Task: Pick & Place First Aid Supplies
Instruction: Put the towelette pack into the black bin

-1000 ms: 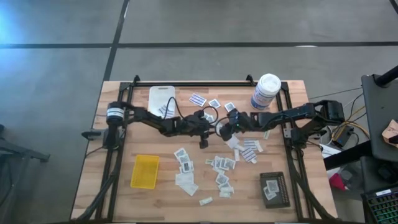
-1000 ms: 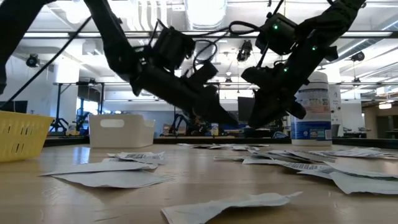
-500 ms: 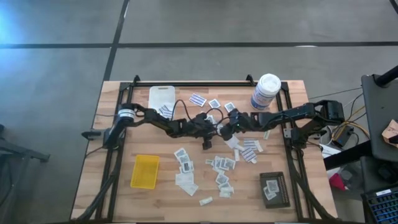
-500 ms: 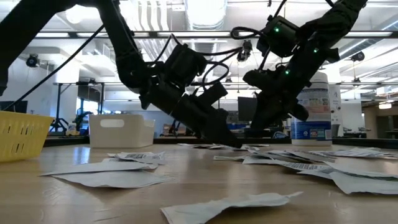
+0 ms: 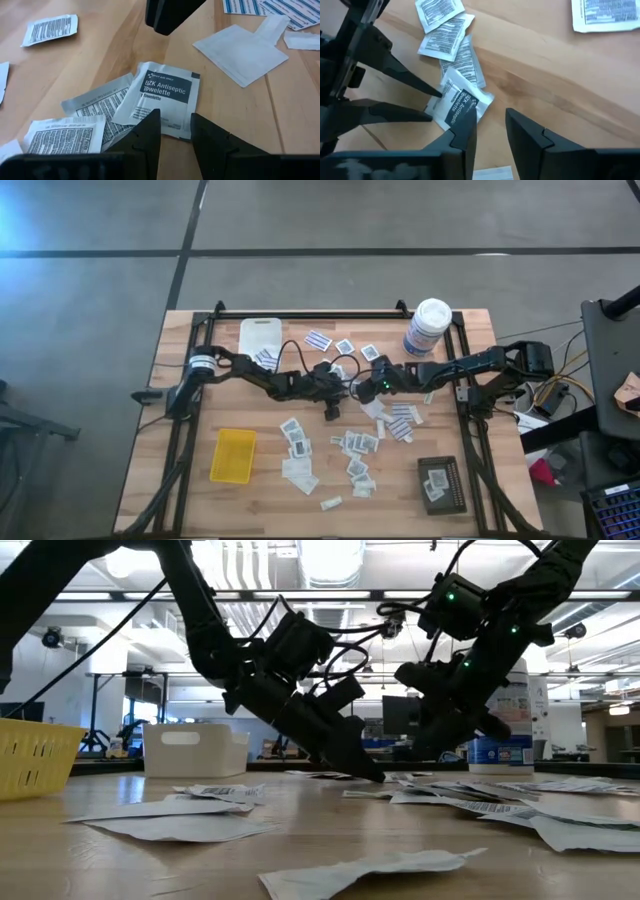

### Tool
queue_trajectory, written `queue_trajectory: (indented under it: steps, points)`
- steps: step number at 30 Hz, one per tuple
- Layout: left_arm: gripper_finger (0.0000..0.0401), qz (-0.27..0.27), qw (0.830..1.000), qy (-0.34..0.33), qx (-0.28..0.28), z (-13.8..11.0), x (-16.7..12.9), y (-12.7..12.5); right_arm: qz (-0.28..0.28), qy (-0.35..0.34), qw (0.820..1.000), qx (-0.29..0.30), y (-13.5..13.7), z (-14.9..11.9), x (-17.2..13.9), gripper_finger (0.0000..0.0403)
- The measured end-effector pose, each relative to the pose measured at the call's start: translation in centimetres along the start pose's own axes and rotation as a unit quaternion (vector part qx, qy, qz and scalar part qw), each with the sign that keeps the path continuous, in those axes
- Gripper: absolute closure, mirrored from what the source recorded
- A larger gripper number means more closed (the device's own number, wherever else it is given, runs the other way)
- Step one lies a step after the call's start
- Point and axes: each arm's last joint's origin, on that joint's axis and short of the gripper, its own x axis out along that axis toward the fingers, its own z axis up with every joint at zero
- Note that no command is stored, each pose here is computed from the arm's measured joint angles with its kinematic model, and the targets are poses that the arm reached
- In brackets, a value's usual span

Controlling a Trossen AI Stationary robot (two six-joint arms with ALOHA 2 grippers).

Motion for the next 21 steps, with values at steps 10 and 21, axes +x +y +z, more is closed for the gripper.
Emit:
queue_trajectory:
  steps: [10,21]
  points:
    - [0.0293,0.000,1.000,0.004,-0.004,-0.1,0.0,0.0,0.012,0.003,0.998,0.060,-0.5,-0.6,0.2,0.0260]
    - [0.0293,0.000,1.000,0.006,-0.004,-0.2,0.0,0.0,0.027,-0.024,0.997,0.071,-0.1,-1.5,0.1,0.0270]
